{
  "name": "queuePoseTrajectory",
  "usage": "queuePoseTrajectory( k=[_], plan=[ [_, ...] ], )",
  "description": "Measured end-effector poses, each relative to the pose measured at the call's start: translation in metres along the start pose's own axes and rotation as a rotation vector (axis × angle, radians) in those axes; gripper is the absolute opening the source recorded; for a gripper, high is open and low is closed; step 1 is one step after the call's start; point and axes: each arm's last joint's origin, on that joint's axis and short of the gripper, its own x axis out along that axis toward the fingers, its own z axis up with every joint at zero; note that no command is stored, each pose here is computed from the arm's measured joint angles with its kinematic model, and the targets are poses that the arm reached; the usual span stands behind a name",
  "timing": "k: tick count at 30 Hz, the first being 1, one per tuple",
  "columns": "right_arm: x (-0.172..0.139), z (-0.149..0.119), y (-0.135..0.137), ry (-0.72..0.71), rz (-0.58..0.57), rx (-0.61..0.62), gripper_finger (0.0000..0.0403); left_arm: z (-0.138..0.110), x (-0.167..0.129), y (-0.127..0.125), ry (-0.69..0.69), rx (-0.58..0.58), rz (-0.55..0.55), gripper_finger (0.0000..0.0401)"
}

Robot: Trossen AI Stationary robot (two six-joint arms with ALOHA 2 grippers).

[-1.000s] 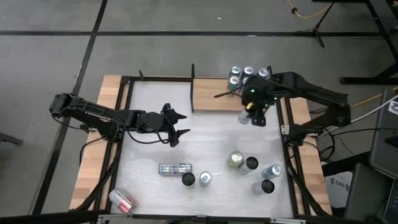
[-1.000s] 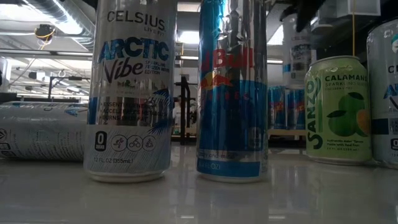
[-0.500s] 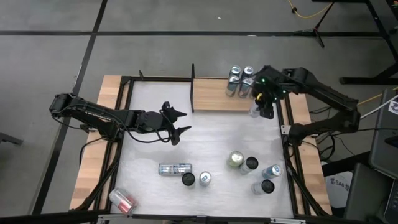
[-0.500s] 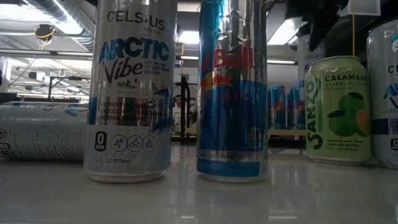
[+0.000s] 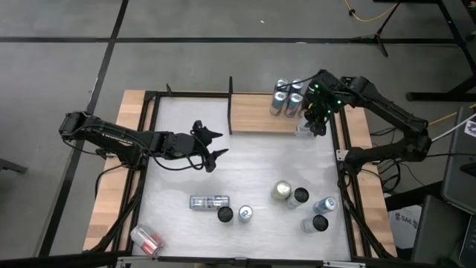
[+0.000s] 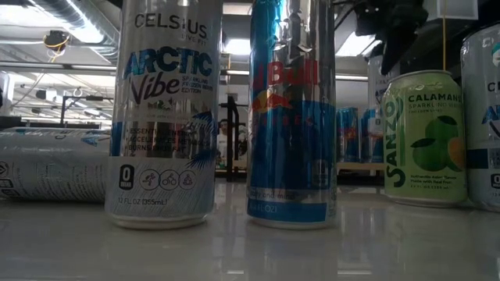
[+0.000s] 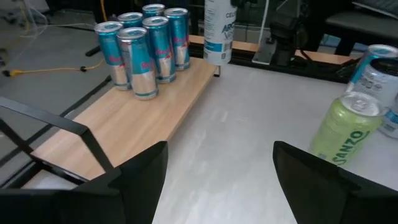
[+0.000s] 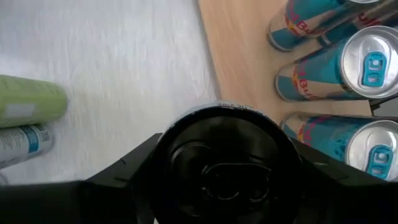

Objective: Place canned beverage on shelf
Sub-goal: Put the white-blue soda can on the shelf

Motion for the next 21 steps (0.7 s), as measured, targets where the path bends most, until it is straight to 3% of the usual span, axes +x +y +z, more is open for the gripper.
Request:
queuePoseTrajectory(
  k=[12, 21],
  plan=[
    [0.007, 0.008, -0.002, -0.032, 0.042, -0.012, 0.025, 0.002, 0.004, 0.009, -0.001, -0.011, 0.041, 0.0283],
    [0.013, 0.009, -0.007, 0.036, -0.028, -0.013, 0.025, 0.002, 0.005, 0.01, 0.001, -0.011, 0.044, 0.0283]
  ],
)
